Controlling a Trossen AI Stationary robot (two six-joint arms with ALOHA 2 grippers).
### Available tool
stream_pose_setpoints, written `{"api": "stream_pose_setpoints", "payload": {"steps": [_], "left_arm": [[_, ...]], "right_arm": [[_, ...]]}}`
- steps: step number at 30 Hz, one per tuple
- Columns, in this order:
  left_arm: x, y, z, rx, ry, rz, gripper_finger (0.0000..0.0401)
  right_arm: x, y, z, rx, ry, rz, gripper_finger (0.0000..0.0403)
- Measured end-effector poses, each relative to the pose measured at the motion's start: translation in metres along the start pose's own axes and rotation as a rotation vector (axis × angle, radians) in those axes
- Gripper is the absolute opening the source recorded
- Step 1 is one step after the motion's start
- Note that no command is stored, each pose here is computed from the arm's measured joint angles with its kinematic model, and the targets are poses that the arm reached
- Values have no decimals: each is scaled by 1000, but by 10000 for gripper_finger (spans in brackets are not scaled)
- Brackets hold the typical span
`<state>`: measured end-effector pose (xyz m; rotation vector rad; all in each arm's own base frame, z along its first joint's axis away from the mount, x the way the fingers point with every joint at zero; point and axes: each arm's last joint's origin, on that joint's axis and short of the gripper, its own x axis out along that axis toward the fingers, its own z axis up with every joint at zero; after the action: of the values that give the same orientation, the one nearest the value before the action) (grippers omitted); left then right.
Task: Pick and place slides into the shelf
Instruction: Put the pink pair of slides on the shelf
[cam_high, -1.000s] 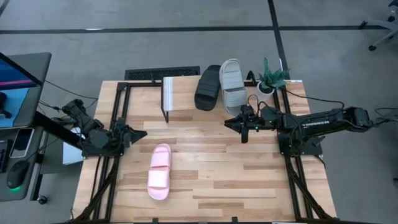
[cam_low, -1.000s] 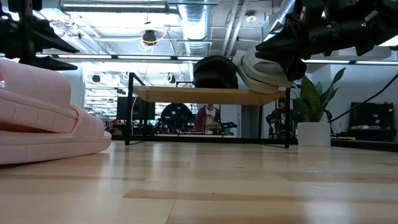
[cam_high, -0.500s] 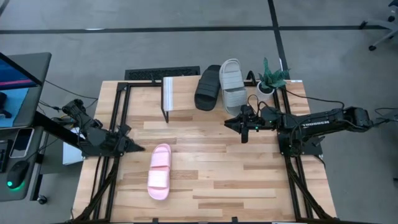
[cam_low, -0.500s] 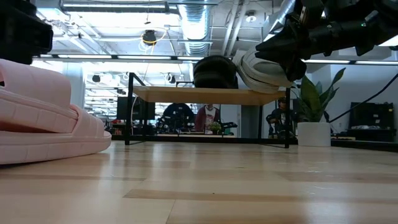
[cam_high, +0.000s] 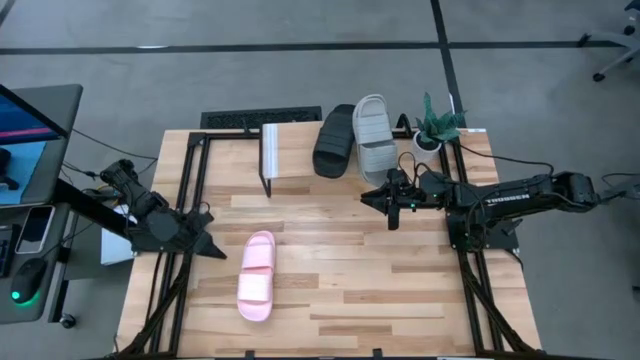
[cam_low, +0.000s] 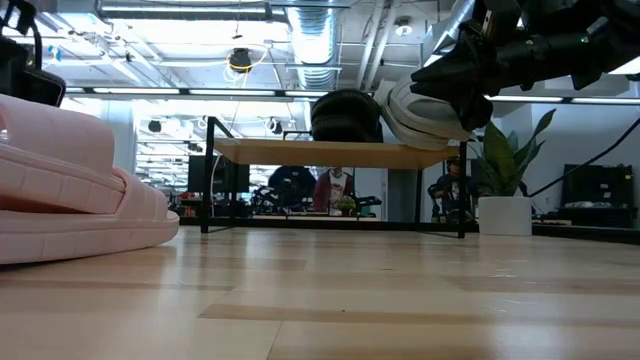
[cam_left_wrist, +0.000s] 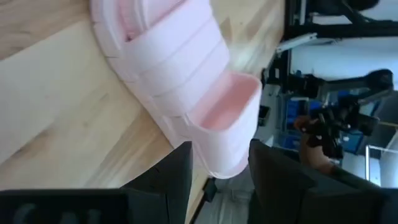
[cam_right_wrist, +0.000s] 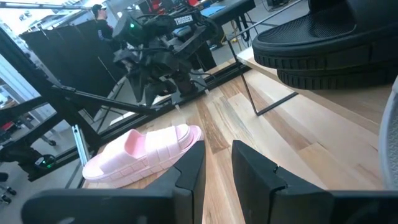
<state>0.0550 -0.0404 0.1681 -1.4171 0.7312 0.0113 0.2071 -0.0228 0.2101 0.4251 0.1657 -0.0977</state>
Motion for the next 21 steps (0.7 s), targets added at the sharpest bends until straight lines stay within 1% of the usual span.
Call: {"api": "stream_pose_setpoints", "payload": {"steps": [6, 16, 21], "left_arm": [[0, 0, 2, -25, -65, -5, 146], [13, 4, 0, -17, -115, 152, 146], [22, -1, -2, -15, -118, 169, 146]], "right_arm": [[0, 0, 0, 0, 0, 0, 69], [0, 0, 0, 0, 5, -2, 69], [0, -1, -3, -1, 30, -13, 69]]}}
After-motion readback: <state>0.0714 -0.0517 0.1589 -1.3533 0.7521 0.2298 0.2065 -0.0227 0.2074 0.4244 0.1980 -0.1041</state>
